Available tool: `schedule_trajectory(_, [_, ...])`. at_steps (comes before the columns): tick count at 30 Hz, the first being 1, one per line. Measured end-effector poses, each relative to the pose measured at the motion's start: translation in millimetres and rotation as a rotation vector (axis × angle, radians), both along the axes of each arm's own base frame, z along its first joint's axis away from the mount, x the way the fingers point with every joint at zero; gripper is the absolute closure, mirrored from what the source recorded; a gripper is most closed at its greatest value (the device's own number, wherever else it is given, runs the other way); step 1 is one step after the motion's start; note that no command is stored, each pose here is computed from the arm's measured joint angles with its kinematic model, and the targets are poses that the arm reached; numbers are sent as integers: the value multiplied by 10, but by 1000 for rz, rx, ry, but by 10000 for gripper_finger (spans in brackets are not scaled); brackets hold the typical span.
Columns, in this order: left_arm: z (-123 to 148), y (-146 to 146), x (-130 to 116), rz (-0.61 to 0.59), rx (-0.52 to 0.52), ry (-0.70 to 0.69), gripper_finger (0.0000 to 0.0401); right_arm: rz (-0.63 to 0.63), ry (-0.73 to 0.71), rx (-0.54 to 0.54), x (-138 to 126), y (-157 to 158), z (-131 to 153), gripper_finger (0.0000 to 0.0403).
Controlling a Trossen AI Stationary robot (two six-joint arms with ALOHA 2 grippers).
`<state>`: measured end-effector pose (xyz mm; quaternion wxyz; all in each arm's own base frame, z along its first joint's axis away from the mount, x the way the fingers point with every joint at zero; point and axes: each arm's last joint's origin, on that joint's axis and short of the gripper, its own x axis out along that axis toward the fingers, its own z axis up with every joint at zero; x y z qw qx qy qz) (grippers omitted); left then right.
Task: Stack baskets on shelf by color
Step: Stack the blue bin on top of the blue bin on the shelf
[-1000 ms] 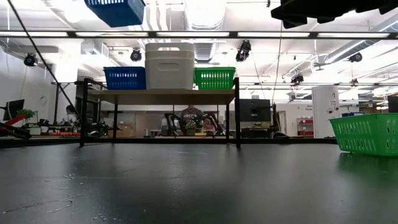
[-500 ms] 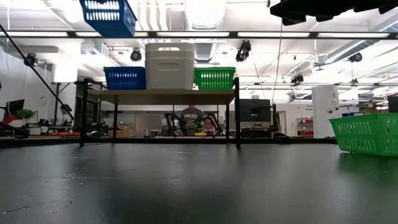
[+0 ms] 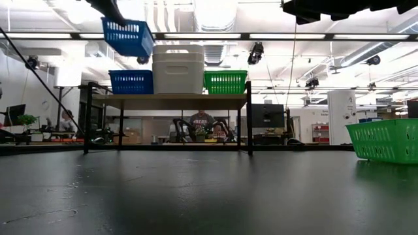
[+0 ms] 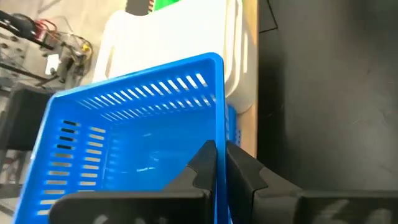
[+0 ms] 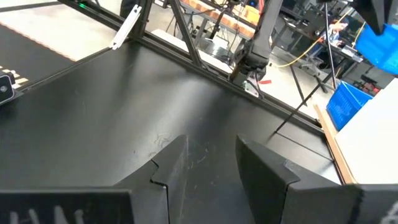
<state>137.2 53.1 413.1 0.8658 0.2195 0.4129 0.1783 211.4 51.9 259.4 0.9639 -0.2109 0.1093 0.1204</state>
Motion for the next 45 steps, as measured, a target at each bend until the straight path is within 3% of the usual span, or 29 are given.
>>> schedule_trajectory(17, [-244,702,222,-8,-196,56,401,6,-1,-8,0,1,0,275])
schedule_trajectory(26, [-326,778,321,-28,-210,99,401,7,-6,-11,1,1,4,275])
schedule_trajectory(45, [-329,739,269,-24,-212,112,401,3,-10,-11,2,0,7,275])
